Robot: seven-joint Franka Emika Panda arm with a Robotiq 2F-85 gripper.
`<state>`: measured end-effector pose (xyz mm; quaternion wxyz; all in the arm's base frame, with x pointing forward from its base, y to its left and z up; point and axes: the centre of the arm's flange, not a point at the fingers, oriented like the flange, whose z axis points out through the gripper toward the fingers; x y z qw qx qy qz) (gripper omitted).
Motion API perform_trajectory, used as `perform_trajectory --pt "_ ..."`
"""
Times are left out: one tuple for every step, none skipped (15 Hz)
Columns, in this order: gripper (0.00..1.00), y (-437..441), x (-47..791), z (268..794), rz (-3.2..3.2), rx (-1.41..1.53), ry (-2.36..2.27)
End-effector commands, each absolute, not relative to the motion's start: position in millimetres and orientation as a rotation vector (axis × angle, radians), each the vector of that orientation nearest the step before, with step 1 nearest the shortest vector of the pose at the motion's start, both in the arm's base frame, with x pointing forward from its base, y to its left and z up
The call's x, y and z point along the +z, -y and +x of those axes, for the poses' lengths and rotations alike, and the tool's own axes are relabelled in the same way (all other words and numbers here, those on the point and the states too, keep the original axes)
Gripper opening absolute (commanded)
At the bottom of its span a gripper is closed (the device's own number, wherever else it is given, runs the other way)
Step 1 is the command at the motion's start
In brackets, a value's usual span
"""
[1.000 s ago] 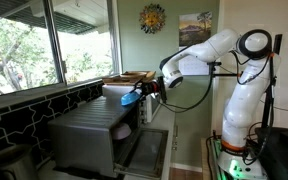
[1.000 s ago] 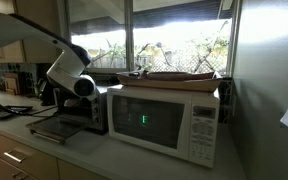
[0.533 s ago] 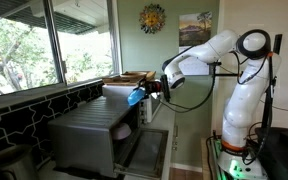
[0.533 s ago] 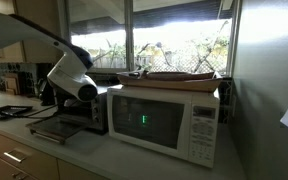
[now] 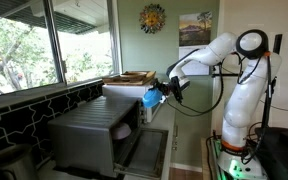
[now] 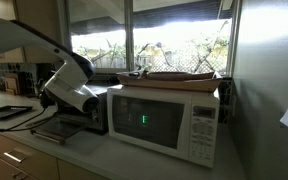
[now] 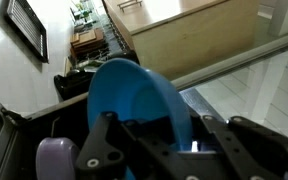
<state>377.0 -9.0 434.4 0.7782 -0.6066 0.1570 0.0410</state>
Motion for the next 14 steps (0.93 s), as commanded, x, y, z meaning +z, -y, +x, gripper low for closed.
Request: perform_trajectory --pt "0.0 10 432 375 -1.318 0.095 -0.342" --pt "0.0 11 430 374 -1.324 0.097 -0.345" --pt "0.0 12 430 374 -1.326 0.096 -0.348" --pt "0.0 13 429 373 -1.326 0.096 -0.349" --pt "0.0 13 429 373 -1.327 0.096 -0.35" --pt "0.0 13 429 373 -1.327 0.096 -0.35" --pt "0.0 9 414 380 -1.29 0.109 -0.365" --pt "0.0 6 406 384 -1.277 0.112 -0.37" --pt "0.0 3 397 386 -1.259 0.118 -0.376" --pt "0.0 -1 386 389 -1.239 0.121 -0.381" --pt "0.0 -4 376 390 -1.216 0.127 -0.394" --pt "0.0 -7 366 391 -1.194 0.128 -0.407" --pt "0.0 -9 356 393 -1.182 0.116 -0.416" --pt "0.0 -11 347 394 -1.158 0.099 -0.421"
